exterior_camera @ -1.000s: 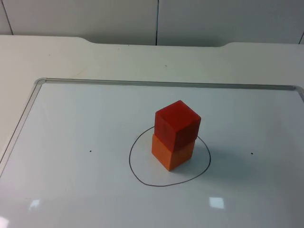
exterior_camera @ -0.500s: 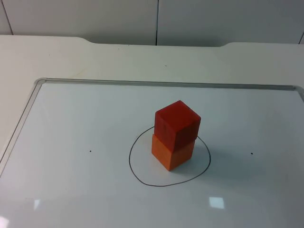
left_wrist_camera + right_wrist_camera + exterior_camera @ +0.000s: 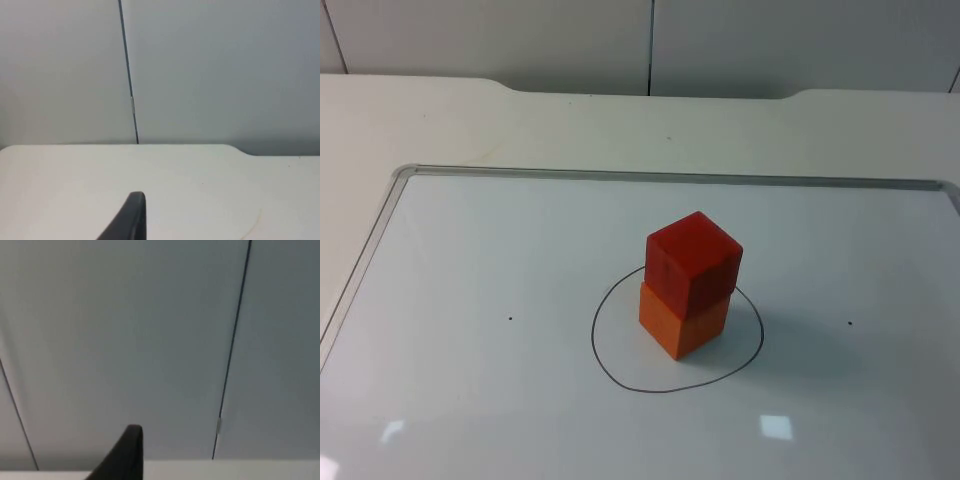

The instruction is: Pick up one cube with the left hand and another cube with the right hand. First place the cube in the right hand at the target position, then stack the cube in the left hand on top.

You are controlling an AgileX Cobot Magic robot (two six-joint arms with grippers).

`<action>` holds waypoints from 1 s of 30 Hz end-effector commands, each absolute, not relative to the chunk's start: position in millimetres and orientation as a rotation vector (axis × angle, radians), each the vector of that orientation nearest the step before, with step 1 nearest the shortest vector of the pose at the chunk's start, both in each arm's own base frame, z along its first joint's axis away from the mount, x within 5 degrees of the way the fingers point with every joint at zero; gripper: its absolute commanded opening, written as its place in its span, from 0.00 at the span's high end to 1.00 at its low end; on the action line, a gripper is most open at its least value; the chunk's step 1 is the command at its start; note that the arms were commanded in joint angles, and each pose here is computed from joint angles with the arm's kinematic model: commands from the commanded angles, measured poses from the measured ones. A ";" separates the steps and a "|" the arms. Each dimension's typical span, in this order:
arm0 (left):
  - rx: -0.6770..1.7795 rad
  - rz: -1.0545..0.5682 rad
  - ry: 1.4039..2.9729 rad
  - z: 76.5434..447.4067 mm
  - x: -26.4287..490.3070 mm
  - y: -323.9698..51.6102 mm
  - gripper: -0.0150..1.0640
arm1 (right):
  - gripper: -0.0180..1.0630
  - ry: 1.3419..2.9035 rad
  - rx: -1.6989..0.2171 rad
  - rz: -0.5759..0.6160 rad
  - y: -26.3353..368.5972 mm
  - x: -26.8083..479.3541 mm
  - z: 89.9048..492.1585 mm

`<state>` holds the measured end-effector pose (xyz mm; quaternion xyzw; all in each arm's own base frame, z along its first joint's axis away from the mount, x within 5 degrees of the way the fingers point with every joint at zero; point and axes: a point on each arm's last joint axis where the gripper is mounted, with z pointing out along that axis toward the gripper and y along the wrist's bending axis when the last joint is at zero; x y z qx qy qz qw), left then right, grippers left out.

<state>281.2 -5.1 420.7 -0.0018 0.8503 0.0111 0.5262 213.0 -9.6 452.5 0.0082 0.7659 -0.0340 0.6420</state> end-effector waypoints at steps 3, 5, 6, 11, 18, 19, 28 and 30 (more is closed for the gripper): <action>0.056 0.058 2.029 426.3 265.2 -4.3 0.01 | 0.01 1.875 0.025 -0.076 -9.0 202.4 437.7; 0.091 0.078 1.977 428.6 255.1 -4.2 0.01 | 0.01 1.870 0.024 -0.075 -8.6 190.7 431.2; 0.091 0.078 1.977 428.6 255.1 -4.2 0.01 | 0.01 1.870 0.024 -0.075 -8.6 190.7 431.2; 0.097 0.082 1.943 410.3 215.6 -3.1 0.01 | 0.01 1.916 0.032 -0.068 -7.7 156.0 390.8; 0.112 0.094 1.927 395.6 146.6 -0.9 0.01 | 0.01 1.882 0.066 -0.055 -6.9 98.7 380.2; 0.104 0.082 1.901 397.9 131.1 -0.9 0.01 | 0.01 1.873 0.068 -0.055 -6.7 90.8 380.8; 0.255 0.074 1.804 401.0 51.5 -6.3 0.01 | 0.01 1.837 0.092 -0.019 -4.1 33.8 378.7; 0.305 -0.017 1.829 397.0 41.9 -13.5 0.01 | 0.01 1.810 0.094 -0.017 -3.6 12.3 375.9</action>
